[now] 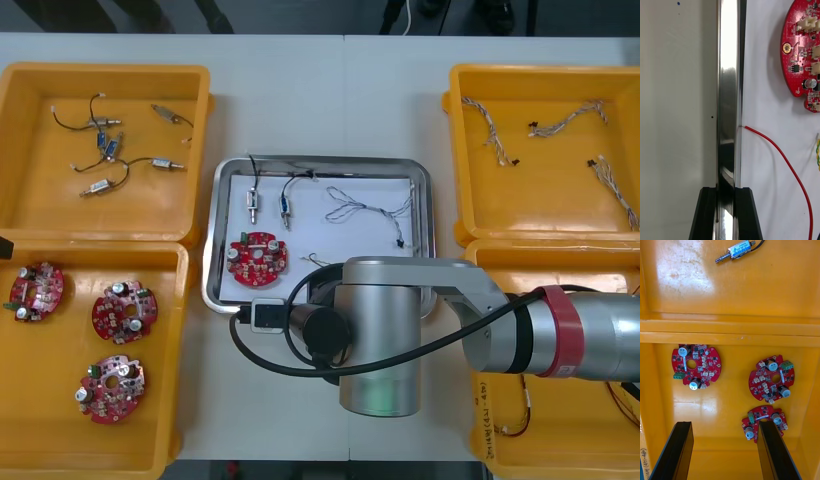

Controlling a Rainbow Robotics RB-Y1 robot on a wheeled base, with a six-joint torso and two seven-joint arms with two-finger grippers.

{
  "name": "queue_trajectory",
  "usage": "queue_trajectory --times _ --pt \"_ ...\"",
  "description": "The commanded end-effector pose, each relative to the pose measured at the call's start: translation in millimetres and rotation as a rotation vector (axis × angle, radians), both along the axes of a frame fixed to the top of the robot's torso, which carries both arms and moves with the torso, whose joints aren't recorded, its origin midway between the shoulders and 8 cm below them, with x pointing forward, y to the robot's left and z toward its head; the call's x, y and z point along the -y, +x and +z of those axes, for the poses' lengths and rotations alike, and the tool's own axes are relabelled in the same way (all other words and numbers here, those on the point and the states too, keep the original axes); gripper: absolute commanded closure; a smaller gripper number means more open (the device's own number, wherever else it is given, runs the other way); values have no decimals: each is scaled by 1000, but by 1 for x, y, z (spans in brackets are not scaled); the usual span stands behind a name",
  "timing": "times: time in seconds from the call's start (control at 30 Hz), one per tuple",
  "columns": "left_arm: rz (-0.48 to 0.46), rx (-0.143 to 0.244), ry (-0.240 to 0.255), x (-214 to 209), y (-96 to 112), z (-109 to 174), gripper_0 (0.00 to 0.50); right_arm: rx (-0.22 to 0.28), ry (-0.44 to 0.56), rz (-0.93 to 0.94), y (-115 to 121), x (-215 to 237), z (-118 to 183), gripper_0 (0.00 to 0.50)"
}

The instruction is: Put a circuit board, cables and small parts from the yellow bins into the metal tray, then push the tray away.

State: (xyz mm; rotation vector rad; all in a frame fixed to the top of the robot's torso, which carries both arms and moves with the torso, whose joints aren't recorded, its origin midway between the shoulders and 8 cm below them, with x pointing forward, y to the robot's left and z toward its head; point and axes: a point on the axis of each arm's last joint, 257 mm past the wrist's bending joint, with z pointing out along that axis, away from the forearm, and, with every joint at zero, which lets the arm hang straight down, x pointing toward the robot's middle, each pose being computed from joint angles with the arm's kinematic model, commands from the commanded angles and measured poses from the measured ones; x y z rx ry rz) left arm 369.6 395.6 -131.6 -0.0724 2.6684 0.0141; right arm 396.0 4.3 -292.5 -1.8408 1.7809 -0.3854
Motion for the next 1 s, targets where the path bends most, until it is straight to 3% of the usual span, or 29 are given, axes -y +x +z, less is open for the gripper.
queue_trajectory --times 0.03,0.37,0.77,1.0 --pt "-51 14 42 -4 -5 3 0 61 -47 14 20 17 12 500" --pt "-51 14 42 -4 -5 3 0 106 -65 -4 46 22 25 500" --pt "-51 14 42 -4 -5 3 0 108 -62 -21 73 17 42 500" --pt "-51 14 42 -4 -5 3 0 141 -85 -17 90 20 51 500"
